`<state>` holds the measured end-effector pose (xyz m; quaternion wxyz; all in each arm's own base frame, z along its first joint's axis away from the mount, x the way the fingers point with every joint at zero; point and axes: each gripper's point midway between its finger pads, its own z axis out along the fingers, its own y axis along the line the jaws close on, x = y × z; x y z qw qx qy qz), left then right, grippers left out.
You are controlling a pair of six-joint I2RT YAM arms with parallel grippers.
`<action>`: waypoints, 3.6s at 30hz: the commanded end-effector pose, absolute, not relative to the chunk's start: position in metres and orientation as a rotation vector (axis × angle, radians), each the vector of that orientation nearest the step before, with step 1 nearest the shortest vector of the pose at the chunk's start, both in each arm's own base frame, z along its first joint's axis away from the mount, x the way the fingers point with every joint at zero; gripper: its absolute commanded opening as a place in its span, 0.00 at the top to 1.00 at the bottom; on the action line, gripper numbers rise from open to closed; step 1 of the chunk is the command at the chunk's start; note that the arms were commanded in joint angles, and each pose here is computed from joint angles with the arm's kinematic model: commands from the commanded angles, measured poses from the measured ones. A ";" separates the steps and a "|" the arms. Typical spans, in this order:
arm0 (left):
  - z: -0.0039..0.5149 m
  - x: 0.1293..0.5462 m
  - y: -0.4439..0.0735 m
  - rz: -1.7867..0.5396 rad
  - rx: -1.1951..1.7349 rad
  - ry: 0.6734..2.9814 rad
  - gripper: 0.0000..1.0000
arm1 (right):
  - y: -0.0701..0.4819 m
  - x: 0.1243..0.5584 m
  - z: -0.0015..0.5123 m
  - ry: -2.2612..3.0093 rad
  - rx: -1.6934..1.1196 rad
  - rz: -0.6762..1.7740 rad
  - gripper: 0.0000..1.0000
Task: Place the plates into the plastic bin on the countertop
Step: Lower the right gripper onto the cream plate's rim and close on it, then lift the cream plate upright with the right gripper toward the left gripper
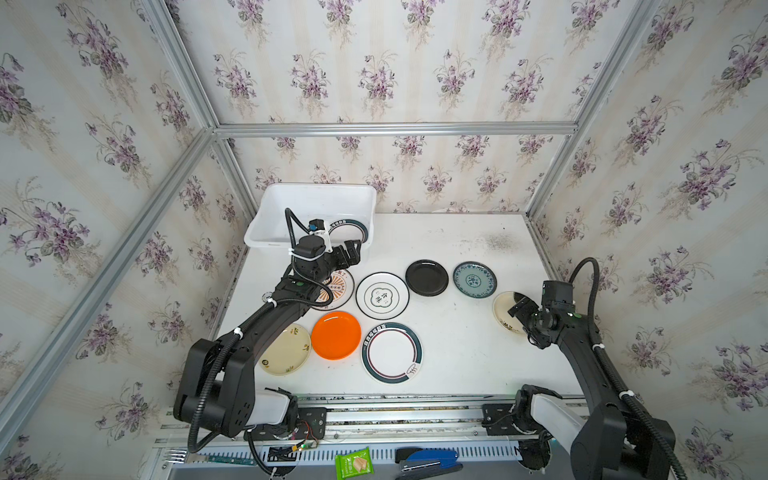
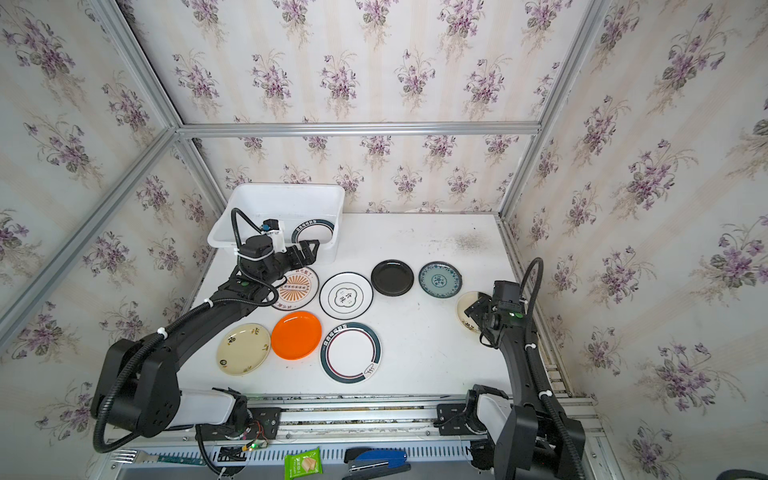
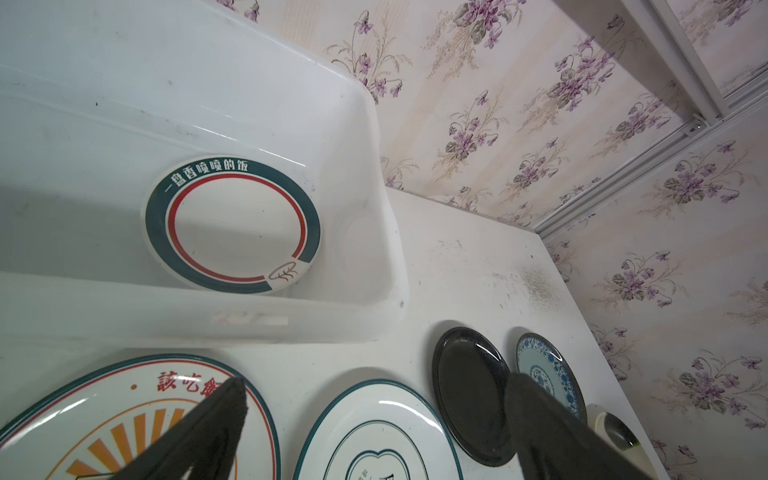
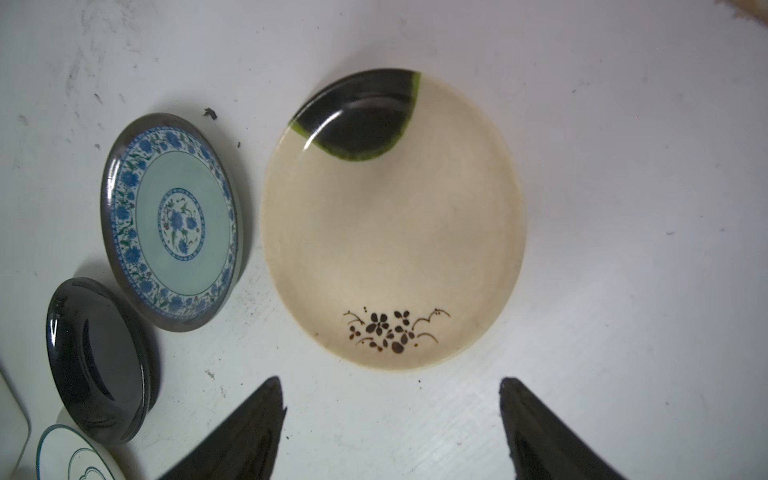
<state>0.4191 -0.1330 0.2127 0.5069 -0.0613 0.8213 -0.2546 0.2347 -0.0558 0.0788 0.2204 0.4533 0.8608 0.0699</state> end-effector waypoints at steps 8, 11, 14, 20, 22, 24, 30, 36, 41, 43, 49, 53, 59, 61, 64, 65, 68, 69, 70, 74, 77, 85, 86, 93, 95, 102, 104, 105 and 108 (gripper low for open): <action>0.231 0.410 -0.145 -0.725 -0.103 1.882 0.01 | -0.050 0.236 0.063 2.386 1.369 0.255 0.22; 0.236 0.406 -0.144 -0.739 -0.103 1.843 0.01 | -0.050 0.237 0.059 2.391 1.397 0.258 0.25; 0.242 0.400 -0.143 -0.761 -0.105 1.784 0.01 | -0.053 0.234 0.054 2.395 1.427 0.234 0.26; 0.245 0.398 -0.145 -0.784 -0.095 1.765 0.01 | -0.050 0.234 0.042 2.379 1.482 0.272 0.34; 0.243 0.398 -0.146 -0.792 -0.097 1.761 0.01 | -0.048 0.234 0.037 2.364 1.512 0.296 0.37; 0.242 0.398 -0.148 -0.803 -0.095 1.760 0.01 | -0.049 0.235 0.034 2.339 1.536 0.304 0.41; 0.241 0.399 -0.150 -0.815 -0.097 1.764 0.01 | -0.051 0.234 0.028 2.262 1.616 0.319 0.55; 0.240 0.399 -0.149 -0.813 -0.101 1.766 0.01 | -0.049 0.231 0.018 2.190 1.703 0.353 0.60; 0.241 0.400 -0.150 -0.816 -0.101 1.767 0.01 | -0.052 0.230 0.018 2.177 1.736 0.334 0.64; 0.241 0.400 -0.150 -0.820 -0.101 1.770 0.01 | -0.053 0.228 0.016 2.167 1.761 0.327 0.67; 0.241 0.400 -0.150 -0.824 -0.106 1.775 0.01 | -0.045 0.230 0.008 2.168 1.808 0.397 0.71; 0.241 0.401 -0.151 -0.832 -0.117 1.780 0.01 | -0.041 0.229 0.007 2.170 1.836 0.422 0.76; 0.241 0.400 -0.156 -0.861 -0.101 1.787 0.01 | -0.047 0.231 0.024 2.200 1.765 0.378 0.80; 0.239 0.401 -0.157 -0.863 -0.103 1.793 0.01 | -0.049 0.230 0.029 2.219 1.749 0.351 0.85; 0.239 0.401 -0.158 -0.870 -0.104 1.794 0.01 | -0.049 0.231 0.033 2.196 1.743 0.361 0.87; 0.239 0.401 -0.158 -0.873 -0.105 1.794 0.01 | -0.050 0.232 0.033 2.182 1.746 0.369 0.87; 0.239 0.400 -0.158 -0.878 -0.105 1.794 0.01 | -0.050 0.234 0.036 2.176 1.723 0.378 0.90; 0.239 0.400 -0.159 -0.880 -0.105 1.795 0.01 | -0.050 0.234 0.037 2.184 1.711 0.371 0.91; 0.239 0.400 -0.159 -0.879 -0.104 1.795 0.01 | -0.050 0.233 0.037 2.191 1.711 0.362 0.91; 0.238 0.400 -0.161 -0.889 -0.105 1.798 0.01 | -0.051 0.232 0.042 2.189 1.693 0.359 0.93; 0.238 0.400 -0.164 -0.899 -0.100 1.799 0.01 | -0.051 0.233 0.046 2.174 1.676 0.371 0.97; 0.238 0.398 -0.167 -0.908 -0.095 1.802 0.01 | -0.050 0.234 0.051 2.173 1.636 0.382 1.00; 0.239 0.398 -0.168 -0.910 -0.094 1.801 0.01 | -0.049 0.235 0.052 2.170 1.631 0.391 1.00; 0.237 0.397 -0.172 -0.920 -0.094 1.809 0.01 | -0.049 0.245 0.069 2.162 1.516 0.424 1.00; 0.238 0.397 -0.176 -0.933 -0.090 1.811 0.01 | -0.049 0.246 0.074 2.164 1.484 0.420 1.00; 0.256 0.392 -0.184 -0.951 -0.049 1.807 0.01 | -0.040 0.251 0.087 2.180 1.345 0.481 1.00; 0.259 0.389 -0.185 -0.944 -0.046 1.808 0.01 | -0.038 0.254 0.094 2.190 1.289 0.481 1.00; 0.259 0.388 -0.186 -0.941 -0.043 1.812 0.01 | -0.037 0.256 0.098 2.194 1.262 0.479 1.00; 0.259 0.386 -0.190 -0.944 -0.040 1.817 0.01 | -0.031 0.265 0.113 2.198 1.174 0.488 1.00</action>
